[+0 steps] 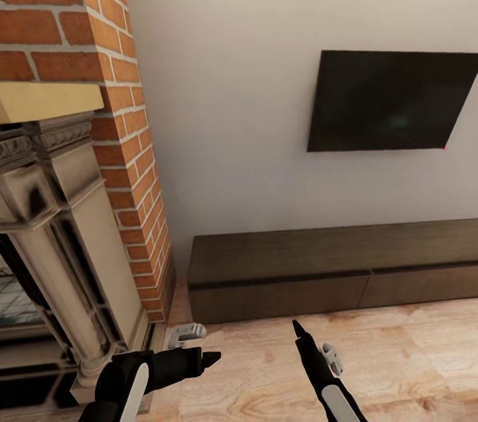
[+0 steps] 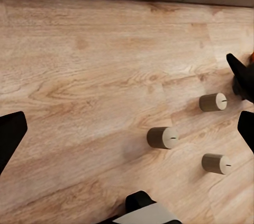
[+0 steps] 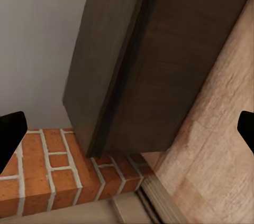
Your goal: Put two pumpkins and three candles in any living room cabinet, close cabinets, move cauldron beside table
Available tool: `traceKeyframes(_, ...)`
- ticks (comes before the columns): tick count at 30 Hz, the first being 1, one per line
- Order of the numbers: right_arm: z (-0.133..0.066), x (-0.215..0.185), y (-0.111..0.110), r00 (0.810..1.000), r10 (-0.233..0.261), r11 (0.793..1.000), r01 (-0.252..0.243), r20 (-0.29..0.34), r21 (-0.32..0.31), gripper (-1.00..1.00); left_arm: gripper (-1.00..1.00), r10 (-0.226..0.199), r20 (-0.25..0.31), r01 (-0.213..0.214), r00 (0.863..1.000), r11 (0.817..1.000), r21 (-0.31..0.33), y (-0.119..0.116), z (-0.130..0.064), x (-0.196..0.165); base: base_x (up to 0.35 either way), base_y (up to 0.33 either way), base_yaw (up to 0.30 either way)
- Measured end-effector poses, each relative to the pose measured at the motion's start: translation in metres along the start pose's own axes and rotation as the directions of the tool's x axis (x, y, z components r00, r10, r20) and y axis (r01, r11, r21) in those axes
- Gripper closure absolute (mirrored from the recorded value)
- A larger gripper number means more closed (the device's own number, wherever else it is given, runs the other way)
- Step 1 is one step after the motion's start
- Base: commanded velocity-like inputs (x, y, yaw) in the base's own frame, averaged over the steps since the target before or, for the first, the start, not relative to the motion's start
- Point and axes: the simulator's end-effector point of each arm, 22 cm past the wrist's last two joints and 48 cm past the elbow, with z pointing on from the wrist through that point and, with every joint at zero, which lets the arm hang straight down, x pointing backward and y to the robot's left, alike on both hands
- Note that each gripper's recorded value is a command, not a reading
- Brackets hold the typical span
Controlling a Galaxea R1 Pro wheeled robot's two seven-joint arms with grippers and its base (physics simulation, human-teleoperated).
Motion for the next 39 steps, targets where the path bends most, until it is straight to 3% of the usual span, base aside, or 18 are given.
traceKeyframes(4, 0.002, -0.004, -0.008, 0.998, 0.062, 0.998, -0.062, 0.023, 0.002, -1.0, -1.0, 0.0, 0.0, 0.0, 1.0, 1.0, 0.0, 0.003, 0.005, 0.004, 0.0, 0.0, 0.0)
traceKeyframes(14, 0.009, 0.002, -0.023, 0.997, 0.072, 0.997, -0.072, 0.024, 0.0, -1.0, -1.0, 0.0, 0.0, 0.0, 1.0, 1.0, 0.0, 0.012, 0.017, 0.014, 0.0, 0.0, 0.0)
traceKeyframes(17, 0.011, 0.001, -0.028, 0.992, 0.122, 0.993, -0.122, 0.039, -0.003, -1.0, -1.0, 0.001, 0.0, -0.001, 1.0, 1.0, 0.0, 0.015, 0.02, 0.017, 0.0, 0.0, 0.0)
traceKeyframes(19, 0.012, -0.003, -0.025, 0.979, 0.197, 0.98, -0.195, 0.057, -0.039, -1.0, -1.0, 0.001, 0.0, -0.001, 1.0, 1.0, 0.0, 0.017, 0.023, 0.019, 0.0, 0.0, 0.0)
traceKeyframes(23, 0.012, -0.008, -0.004, 0.972, 0.227, 0.963, -0.214, 0.066, -0.163, -1.0, -1.0, 0.001, 0.001, -0.001, 1.0, 1.0, 0.0, 0.021, 0.028, 0.023, 0.0, 0.0, 0.0)
traceKeyframes(31, 0.017, -0.005, -0.016, 0.967, 0.245, 0.957, -0.231, 0.064, -0.175, -1.0, -1.0, 0.0, 0.001, 0.0, 1.0, 1.0, 0.001, 0.028, 0.038, 0.032, 0.0, 0.0, 0.0)
traceKeyframes(35, 0.019, 0.0, -0.024, 0.953, 0.297, 0.942, -0.284, 0.051, -0.178, -1.0, -1.0, 0.0, 0.001, 0.0, 1.0, 1.0, 0.001, 0.031, 0.043, 0.037, 0.0, 0.0, 0.0)
traceKeyframes(39, 0.021, 0.003, -0.031, 0.949, 0.311, 0.937, -0.298, 0.051, -0.181, -1.0, -1.0, 0.0, 0.001, 0.0, 1.0, 1.0, 0.001, 0.035, 0.048, 0.041, 0.0, 0.0, 0.0)
